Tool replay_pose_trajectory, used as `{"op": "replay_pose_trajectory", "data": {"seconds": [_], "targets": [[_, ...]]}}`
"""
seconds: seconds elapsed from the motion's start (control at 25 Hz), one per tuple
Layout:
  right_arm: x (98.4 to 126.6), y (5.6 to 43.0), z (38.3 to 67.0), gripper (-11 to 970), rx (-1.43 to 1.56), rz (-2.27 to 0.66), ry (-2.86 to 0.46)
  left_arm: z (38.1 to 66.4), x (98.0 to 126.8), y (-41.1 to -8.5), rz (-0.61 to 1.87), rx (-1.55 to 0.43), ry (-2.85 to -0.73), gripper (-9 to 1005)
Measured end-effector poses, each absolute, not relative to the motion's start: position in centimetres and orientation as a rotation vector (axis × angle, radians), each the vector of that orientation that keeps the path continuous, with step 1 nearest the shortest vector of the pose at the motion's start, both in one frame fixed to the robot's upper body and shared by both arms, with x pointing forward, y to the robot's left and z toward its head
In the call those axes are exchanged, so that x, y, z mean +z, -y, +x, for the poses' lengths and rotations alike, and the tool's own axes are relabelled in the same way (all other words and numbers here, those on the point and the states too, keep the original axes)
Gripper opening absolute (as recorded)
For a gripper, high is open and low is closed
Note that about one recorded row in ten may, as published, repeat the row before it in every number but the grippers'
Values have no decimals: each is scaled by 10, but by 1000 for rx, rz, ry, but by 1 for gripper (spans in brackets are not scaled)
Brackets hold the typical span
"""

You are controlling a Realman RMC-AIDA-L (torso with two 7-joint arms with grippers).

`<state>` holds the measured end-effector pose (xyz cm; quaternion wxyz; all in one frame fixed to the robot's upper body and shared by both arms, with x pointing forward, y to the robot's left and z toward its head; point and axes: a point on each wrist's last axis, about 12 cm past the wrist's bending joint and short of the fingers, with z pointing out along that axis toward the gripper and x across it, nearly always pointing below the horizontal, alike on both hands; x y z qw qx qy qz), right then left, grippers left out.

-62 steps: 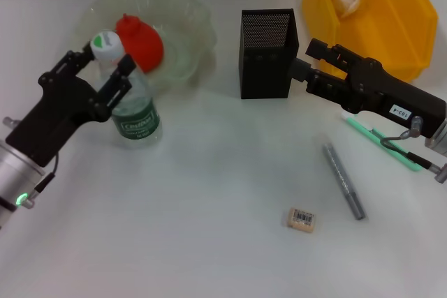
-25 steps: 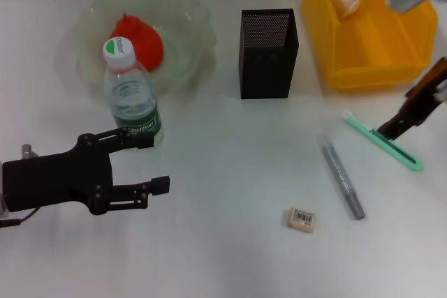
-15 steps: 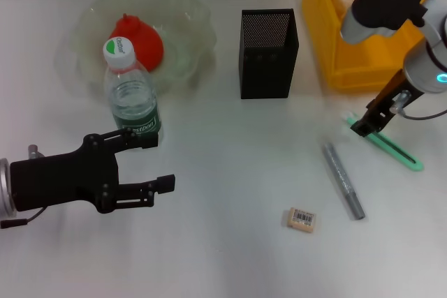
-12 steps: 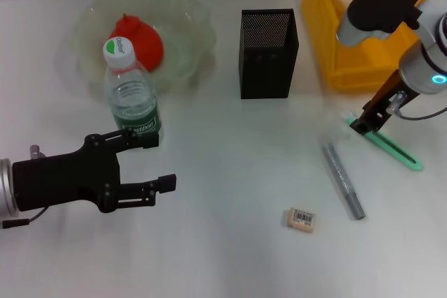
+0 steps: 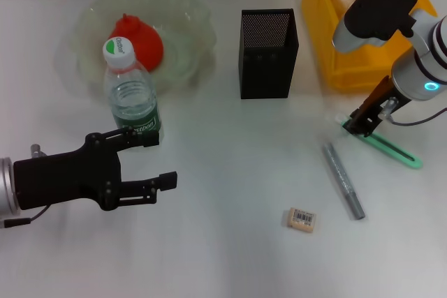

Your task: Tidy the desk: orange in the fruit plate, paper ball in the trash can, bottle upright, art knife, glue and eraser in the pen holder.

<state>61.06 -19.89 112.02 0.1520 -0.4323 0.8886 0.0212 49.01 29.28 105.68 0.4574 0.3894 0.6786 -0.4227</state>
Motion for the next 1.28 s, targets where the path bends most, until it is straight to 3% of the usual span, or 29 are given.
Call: {"op": "replay_pose_trajectory", "data": {"seconds": [0.24, 0.36, 0.64, 0.72, 1.12, 1.28], "targets": [[1122, 201, 609, 159, 68, -1233, -2548, 490, 1057, -292, 961, -1047, -1667, 849], [1130, 203, 607, 155, 85, -1213, -2529, 490, 1057, -292, 961, -1047, -1667, 849], [1195, 254, 600, 53, 447, -946, -2334, 488, 1058, -295, 954, -1049, -1668, 849], [1197, 260, 600, 55, 468, -943, -2322, 488, 1058, -295, 954, -1050, -1668, 849], [1169, 247, 599, 66, 417, -1146, -2410, 490, 1060, -295, 950, -1059, -1662, 849], [1150, 234, 602, 228, 358, -1244, -2459, 491, 1060, -293, 950, -1062, -1658, 849]]}}
